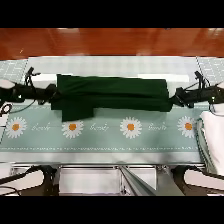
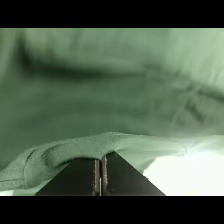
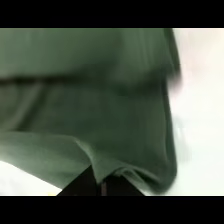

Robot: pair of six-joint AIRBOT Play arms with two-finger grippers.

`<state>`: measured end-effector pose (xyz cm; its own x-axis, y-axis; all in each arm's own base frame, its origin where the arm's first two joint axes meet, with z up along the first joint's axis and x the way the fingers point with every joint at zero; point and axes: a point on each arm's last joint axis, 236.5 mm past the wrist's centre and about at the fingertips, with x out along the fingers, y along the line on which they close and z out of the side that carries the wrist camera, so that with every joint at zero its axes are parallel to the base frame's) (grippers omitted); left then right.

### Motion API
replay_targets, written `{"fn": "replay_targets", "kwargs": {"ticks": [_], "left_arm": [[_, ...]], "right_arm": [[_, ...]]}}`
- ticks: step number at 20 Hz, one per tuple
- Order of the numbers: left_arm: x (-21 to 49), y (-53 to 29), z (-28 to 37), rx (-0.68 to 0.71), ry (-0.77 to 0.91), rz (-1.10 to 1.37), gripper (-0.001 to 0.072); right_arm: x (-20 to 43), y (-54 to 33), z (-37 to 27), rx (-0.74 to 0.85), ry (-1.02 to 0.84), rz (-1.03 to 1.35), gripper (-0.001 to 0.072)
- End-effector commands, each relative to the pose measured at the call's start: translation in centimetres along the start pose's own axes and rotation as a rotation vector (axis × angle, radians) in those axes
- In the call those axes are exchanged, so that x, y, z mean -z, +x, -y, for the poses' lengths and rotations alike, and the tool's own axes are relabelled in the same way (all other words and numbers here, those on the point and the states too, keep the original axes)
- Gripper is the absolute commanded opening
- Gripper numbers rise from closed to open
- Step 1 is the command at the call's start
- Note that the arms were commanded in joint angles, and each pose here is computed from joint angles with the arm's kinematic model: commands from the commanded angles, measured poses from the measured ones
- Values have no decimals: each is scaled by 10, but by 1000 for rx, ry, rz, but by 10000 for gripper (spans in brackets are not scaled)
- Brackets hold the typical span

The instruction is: Fold the shirts.

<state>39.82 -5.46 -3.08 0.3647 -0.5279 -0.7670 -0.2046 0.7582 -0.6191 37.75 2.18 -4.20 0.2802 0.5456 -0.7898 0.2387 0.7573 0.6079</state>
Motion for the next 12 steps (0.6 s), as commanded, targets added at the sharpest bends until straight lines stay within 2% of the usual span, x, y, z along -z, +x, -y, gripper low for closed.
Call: {"fn": "replay_targets", "kwargs": {"ticks": [1, 8, 12], "left_arm": [[-51, 13, 17, 13, 19, 41, 20], [-109, 50, 27, 39, 57, 29, 20], [-107, 63, 20, 41, 49, -10, 24]], "right_arm": [[-53, 14, -9, 6, -27, 70, 22], [-129, 34, -28, -68, 3, 170, 22], [-134, 50, -29, -83, 11, 164, 39]]}}
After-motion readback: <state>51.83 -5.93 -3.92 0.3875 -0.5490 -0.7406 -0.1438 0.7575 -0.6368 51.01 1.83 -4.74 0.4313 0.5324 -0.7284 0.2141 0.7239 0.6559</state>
